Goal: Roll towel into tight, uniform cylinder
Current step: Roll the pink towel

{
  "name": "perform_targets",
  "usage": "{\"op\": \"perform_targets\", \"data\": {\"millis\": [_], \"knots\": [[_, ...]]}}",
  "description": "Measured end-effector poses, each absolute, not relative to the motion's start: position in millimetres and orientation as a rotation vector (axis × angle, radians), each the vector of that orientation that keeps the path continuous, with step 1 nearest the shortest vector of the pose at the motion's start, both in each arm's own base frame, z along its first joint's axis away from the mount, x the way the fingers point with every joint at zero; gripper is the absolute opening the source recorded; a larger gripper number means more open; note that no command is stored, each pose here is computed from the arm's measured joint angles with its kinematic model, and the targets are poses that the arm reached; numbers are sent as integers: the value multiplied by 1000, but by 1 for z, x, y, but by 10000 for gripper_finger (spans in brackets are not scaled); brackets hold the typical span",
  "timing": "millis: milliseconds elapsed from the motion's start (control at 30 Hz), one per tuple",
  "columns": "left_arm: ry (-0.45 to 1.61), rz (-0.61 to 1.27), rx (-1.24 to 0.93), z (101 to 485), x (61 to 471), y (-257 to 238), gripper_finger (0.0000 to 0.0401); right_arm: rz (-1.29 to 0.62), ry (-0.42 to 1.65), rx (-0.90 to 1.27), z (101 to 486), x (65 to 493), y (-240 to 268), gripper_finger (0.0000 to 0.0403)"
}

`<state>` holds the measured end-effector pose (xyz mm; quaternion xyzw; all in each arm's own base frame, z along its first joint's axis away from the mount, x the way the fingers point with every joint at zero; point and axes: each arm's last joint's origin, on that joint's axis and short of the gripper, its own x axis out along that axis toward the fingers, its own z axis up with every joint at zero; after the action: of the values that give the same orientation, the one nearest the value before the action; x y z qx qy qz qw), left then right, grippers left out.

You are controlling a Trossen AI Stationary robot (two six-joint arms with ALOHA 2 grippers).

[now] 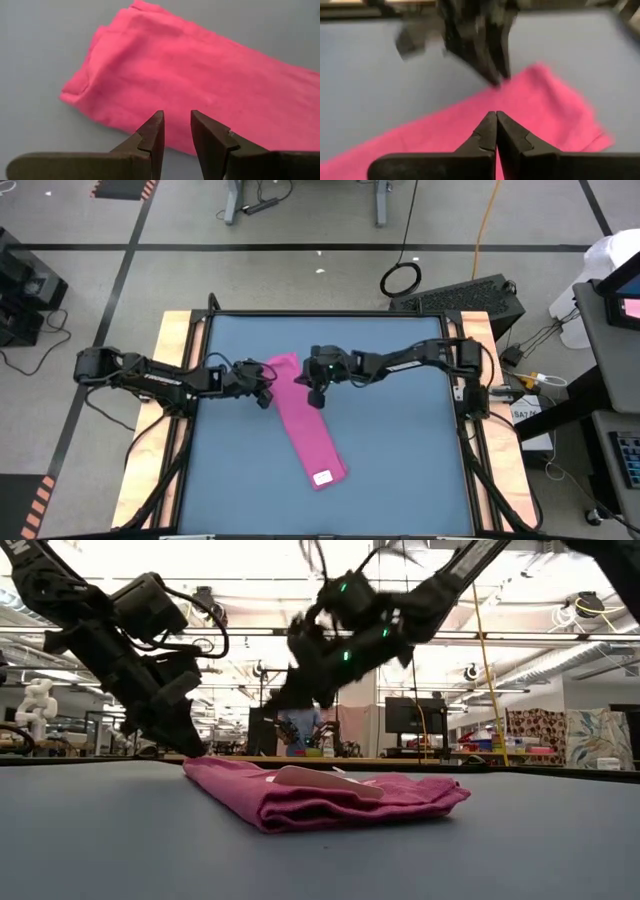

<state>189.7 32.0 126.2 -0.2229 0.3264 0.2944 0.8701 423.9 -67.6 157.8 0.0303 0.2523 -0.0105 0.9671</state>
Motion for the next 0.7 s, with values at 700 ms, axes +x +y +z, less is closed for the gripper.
{"op": "perform_targets", "data": {"millis": [700], "knots": [[655, 585, -334, 101, 207, 49, 99, -191, 907, 219, 103, 431, -70, 0]]}}
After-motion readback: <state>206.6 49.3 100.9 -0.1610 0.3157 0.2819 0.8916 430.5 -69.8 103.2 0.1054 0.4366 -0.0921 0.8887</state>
